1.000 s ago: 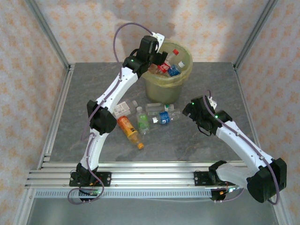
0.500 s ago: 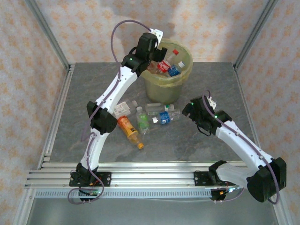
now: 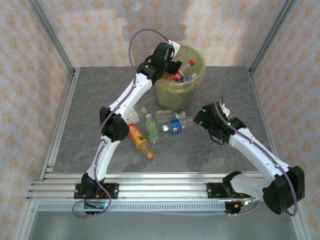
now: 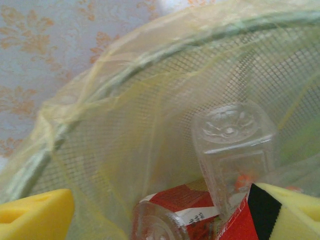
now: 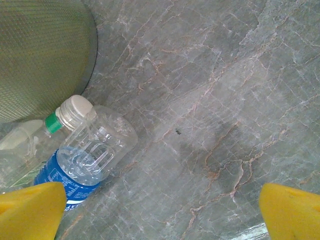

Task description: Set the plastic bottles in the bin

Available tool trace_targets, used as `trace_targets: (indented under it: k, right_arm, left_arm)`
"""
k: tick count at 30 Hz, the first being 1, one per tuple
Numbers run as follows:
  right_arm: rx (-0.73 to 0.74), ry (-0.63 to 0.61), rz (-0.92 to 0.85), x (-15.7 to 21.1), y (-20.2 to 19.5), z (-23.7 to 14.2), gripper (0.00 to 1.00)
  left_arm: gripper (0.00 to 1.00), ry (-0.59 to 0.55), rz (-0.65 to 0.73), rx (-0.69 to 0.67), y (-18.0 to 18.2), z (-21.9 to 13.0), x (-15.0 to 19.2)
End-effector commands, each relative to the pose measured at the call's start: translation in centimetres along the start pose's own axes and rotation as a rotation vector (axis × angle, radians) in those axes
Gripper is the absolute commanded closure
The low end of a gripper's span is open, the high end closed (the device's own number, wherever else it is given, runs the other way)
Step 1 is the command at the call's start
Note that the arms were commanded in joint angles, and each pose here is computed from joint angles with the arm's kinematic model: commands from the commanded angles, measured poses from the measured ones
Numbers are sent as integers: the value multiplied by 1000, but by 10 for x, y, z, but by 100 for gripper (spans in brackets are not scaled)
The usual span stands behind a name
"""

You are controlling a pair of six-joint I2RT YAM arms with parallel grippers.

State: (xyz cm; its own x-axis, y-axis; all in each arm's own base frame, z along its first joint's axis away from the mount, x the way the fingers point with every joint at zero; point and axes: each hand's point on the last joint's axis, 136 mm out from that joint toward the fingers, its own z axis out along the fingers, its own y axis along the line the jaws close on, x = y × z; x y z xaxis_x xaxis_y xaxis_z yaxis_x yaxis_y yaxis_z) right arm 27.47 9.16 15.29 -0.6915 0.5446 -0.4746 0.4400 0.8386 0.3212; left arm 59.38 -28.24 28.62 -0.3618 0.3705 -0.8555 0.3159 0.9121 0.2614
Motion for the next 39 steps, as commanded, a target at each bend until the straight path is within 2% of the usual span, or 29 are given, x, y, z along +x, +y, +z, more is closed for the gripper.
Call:
trace_targets:
  k: [1,5,10,17,21,26,28,34,39]
  right_arm:
    - [7,-21,7,-6,4,-1,1]
    - [18,0,20,-2,5,6,1]
    - [4,22,55,6,13,18,1]
    - [-32,41,92,16,28,31,1]
    - [-31,57,119,22,31,39,1]
    - [-68,78,171,30,37,50,1]
    - [-65,89,175,32,38,54,1]
    - [-84,121,173,40,49,63,1]
    - [-87,140,149,46,62,69,1]
  left_arm:
    - [8,6,42,53,-14,-2,1]
    - [6,-22,15,55,-12,-8,-11]
    - [6,-77,-34,-92,25,-37,-39]
    - [5,-190,-152,-240,80,-114,-87]
    - [5,-202,-233,-326,108,-156,-93]
    - [3,-192,-343,-396,137,-194,-74]
    - [1,-223,-407,-397,149,-217,-66]
    - [0,-279,-552,-386,169,-257,-21]
    - [0,-258,-643,-445,179,-281,31]
